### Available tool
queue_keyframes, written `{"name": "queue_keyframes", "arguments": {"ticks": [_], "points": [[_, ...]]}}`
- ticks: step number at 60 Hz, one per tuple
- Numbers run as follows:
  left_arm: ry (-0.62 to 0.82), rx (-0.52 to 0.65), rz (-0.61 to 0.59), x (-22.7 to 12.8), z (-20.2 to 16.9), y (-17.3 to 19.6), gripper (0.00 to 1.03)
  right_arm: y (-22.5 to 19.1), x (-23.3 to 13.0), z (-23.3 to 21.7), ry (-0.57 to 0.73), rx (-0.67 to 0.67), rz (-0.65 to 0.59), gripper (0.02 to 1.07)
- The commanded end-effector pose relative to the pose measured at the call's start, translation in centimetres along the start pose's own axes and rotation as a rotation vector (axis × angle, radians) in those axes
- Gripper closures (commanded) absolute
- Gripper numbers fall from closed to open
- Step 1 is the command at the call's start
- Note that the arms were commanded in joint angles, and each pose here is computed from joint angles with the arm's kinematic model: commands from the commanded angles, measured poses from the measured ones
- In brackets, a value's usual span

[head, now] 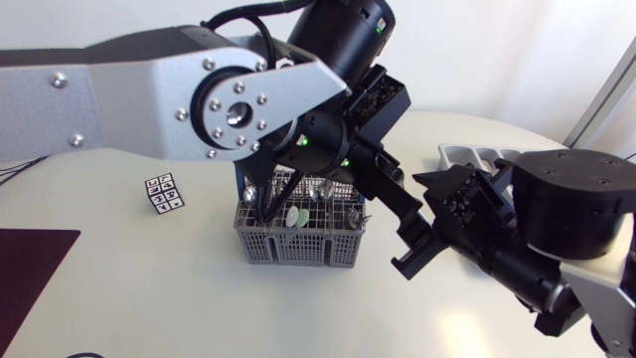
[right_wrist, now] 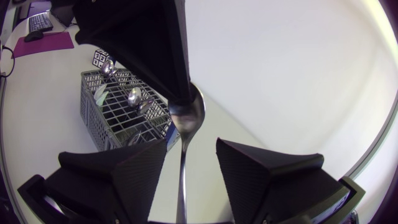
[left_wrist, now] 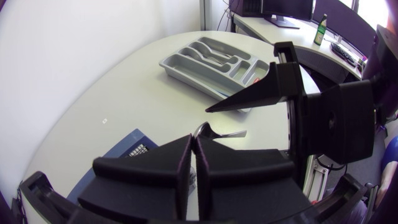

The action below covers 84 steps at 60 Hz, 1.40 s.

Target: Transfer all utensils from the basket to the drawer tray.

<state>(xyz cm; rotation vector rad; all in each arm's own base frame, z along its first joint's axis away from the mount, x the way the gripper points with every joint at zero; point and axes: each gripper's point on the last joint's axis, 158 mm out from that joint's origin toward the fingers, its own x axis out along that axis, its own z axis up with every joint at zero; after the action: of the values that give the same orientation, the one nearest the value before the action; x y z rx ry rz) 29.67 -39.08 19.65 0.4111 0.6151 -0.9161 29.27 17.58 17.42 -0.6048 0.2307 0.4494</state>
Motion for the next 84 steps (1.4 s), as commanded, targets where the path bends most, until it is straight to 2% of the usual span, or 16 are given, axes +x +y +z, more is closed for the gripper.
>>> {"name": "queue_keyframes", "arguments": {"ticks": [1,11,25,41,45,51,59,69,76,84], "points": [[-0.01,-0.029,-0.005,0.0,0.8,-0.2,1.0,0.6,0.2,-0.7,0.011,-0.037,-0.001,0.7],[-0.014,-0.033,-0.005,-0.3,0.9,-0.1,1.0,0.7,0.4,-0.8,0.011,-0.052,-0.005,0.97],[-0.021,-0.034,-0.007,-0.4,1.1,-0.3,1.0,1.1,0.5,-1.5,0.031,-0.061,0.004,1.01],[-0.035,-0.026,-0.016,-0.8,1.6,-0.8,0.99,1.5,0.4,-2.2,0.053,-0.075,0.022,1.01],[-0.044,-0.028,-0.015,-0.9,1.9,-0.8,0.94,1.6,0.3,-2.2,0.049,-0.075,0.025,1.01],[-0.074,-0.025,-0.017,-1.4,2.6,-1.0,0.8,1.8,0.2,-2.4,0.054,-0.078,0.036,1.01],[-0.147,-0.024,-0.011,-2.4,4.5,-0.8,0.52,2.4,-0.1,-2.9,0.058,-0.084,0.065,1.01],[-0.241,-0.015,0.01,-3.7,6.9,-0.1,0.24,3.2,-0.7,-3.7,0.065,-0.084,0.127,1.01],[-0.253,-0.005,0.046,-4.0,7.6,1.2,0.19,2.1,-1.4,-4.6,0.07,-0.046,0.177,1.01],[-0.188,0.055,0.119,-2.8,6.0,2.8,0.17,-0.3,-2.1,-6.7,0.094,0.015,0.258,1.01]]}}
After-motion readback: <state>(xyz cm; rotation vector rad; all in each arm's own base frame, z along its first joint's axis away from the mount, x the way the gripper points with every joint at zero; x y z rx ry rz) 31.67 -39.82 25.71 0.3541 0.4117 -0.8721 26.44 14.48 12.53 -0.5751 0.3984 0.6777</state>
